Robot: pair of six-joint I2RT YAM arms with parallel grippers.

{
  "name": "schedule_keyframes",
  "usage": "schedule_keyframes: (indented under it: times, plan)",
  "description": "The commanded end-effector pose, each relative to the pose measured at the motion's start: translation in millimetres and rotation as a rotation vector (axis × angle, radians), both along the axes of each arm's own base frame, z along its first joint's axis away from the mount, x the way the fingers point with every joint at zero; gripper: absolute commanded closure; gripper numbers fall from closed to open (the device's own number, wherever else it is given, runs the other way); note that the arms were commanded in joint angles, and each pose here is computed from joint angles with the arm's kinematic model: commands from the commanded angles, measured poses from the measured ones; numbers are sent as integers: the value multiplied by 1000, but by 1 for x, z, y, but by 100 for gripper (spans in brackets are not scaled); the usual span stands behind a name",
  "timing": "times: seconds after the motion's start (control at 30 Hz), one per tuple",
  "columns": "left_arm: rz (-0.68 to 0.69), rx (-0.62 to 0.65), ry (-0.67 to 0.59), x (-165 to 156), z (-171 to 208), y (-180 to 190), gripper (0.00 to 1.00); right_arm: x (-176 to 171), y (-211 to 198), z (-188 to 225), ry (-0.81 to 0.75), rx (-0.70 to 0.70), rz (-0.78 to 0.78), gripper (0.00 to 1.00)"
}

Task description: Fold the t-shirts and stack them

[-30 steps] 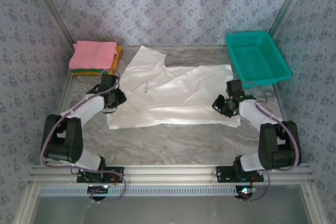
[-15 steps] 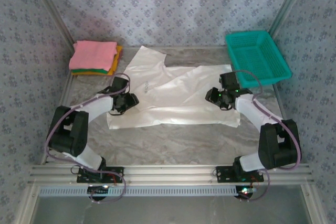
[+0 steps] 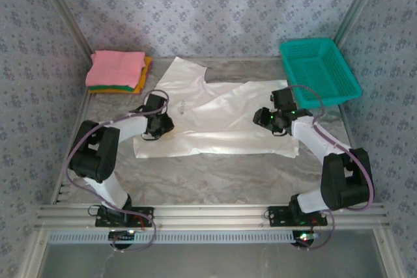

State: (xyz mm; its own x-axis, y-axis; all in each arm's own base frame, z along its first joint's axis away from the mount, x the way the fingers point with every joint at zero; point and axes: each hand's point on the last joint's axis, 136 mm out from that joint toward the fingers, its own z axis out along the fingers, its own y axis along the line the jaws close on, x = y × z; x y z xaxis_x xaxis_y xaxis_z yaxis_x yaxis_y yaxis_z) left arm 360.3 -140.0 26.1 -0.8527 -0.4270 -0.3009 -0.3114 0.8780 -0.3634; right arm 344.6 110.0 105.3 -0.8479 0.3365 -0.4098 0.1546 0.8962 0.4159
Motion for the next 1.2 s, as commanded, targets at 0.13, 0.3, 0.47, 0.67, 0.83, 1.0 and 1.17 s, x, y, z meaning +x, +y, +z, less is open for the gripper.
schedule_keyframes:
  times: [0.13, 0.3, 0.47, 0.67, 0.83, 1.0, 1.17]
  plan:
    - [-46, 29, -52, 18, 28, -11, 94, 2, -1, 8, -24, -18, 7, 57]
    - [-68, 60, -80, 26, 40, -11, 98, 2, -2, 8, -28, -25, 4, 57]
    - [-107, 89, -93, 53, 38, -20, 98, 2, -1, 6, -27, -18, 5, 56]
    - [-156, 95, -146, 93, 54, -39, 68, 4, -5, 6, -26, -26, 3, 56]
    - [-185, 130, -248, 116, 100, -45, 57, 6, -8, 11, -39, -29, -1, 56]
    - [-175, 83, -361, 98, 134, -46, 55, 7, -9, 11, -50, -30, 4, 55]
    - [-112, 40, -235, 46, 94, -30, 59, 10, -6, 10, -56, -22, 19, 55]
